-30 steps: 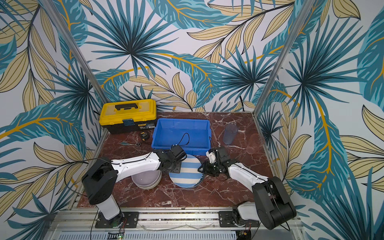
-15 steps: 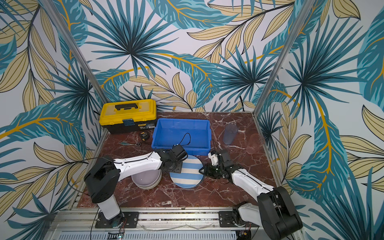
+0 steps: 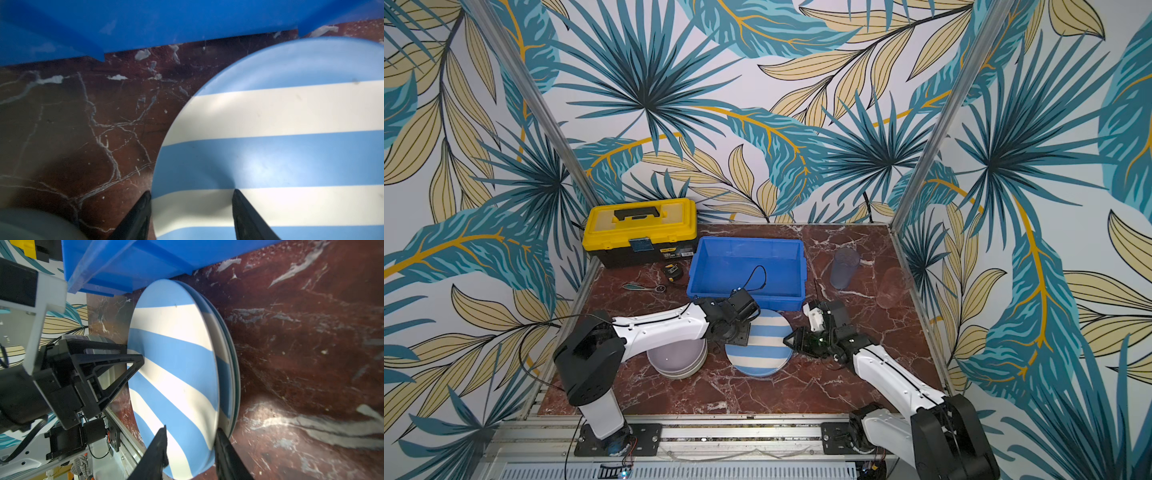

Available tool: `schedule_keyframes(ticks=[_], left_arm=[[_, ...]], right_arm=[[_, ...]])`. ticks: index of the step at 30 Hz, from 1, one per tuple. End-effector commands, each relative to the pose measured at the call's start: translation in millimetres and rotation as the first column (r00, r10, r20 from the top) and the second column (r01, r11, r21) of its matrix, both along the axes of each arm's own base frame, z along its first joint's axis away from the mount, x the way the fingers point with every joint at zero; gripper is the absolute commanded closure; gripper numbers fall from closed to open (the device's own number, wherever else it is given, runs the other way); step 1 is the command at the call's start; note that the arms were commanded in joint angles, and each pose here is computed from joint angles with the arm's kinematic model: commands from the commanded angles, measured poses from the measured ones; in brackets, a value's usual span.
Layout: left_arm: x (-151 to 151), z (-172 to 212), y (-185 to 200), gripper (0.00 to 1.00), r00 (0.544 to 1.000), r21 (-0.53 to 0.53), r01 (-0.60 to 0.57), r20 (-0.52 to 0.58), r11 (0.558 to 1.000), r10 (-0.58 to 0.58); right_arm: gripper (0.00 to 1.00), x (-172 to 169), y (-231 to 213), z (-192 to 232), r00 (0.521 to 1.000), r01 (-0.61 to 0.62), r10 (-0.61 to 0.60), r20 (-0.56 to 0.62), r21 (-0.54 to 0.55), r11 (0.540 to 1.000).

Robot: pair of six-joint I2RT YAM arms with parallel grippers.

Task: Place the mixed dishes into the plastic bin

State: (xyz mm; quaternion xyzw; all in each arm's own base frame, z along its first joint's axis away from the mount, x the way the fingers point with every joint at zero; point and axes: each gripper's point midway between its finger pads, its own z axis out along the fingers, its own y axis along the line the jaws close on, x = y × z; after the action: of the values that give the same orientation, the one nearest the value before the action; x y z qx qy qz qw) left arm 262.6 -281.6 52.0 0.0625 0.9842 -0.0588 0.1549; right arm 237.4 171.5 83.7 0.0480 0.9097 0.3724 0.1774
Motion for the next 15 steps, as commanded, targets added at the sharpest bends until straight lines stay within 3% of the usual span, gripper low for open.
schedule_keyframes(ticks=[1, 15], left_arm=[[-19, -9, -49, 0.39, 0.991, -0.142, 0.116, -0.047, 0.983, -0.124], [-19, -4, -56, 0.39, 0.992, -0.189, 0.110, -0.038, 0.976, -0.119]], right_arm=[[0.63, 7, 40, 52, 0.974, -0.175, 0.142, 0.178, 0.190, 0.966], [0.71, 29, 46, 35, 0.984, -0.155, 0.135, 0.115, 0.178, 0.972]])
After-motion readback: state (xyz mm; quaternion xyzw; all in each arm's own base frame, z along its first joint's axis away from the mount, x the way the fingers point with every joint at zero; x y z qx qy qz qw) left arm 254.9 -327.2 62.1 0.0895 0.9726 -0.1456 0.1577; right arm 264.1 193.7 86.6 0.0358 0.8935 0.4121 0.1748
